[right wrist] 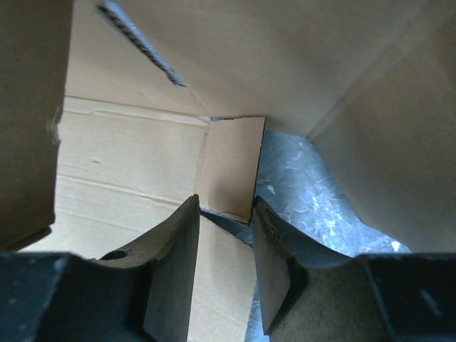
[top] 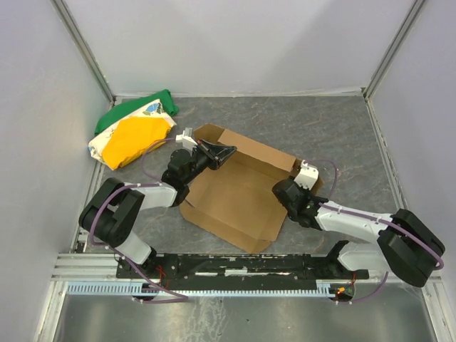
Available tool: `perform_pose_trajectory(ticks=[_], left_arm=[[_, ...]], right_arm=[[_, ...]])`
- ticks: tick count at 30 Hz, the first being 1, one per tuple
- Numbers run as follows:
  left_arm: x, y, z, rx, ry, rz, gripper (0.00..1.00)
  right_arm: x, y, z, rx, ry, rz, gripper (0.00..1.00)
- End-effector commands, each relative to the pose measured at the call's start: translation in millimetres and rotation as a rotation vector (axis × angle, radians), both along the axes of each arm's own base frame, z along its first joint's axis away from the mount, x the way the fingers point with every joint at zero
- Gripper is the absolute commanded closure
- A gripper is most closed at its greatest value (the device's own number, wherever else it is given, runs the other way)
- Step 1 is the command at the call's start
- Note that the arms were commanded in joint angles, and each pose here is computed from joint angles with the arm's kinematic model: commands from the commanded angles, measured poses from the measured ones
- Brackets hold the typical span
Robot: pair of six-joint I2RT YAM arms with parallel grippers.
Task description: Fold the paper box
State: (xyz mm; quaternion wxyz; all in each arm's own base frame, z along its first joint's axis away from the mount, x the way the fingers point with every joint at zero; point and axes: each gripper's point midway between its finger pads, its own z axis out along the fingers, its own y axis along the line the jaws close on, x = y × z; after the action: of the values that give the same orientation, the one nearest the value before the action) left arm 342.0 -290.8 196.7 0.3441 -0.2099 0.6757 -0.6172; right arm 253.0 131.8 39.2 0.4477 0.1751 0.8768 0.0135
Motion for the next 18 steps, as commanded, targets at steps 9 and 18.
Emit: perform_pose_trajectory(ticks=[9,18], left_arm=[[-6.1,-9.5,-5.8,-0.008,0.033,-0.056,0.97],[-7.9,-9.7,-8.2,-0.004,0.043,-0.063,0.97]], right_arm=[[24.7,60.0,12.2,0.125,-0.050,0.159,0.57],[32.0,74.8,0.2,0.105,-0.034,0.186,0.56]])
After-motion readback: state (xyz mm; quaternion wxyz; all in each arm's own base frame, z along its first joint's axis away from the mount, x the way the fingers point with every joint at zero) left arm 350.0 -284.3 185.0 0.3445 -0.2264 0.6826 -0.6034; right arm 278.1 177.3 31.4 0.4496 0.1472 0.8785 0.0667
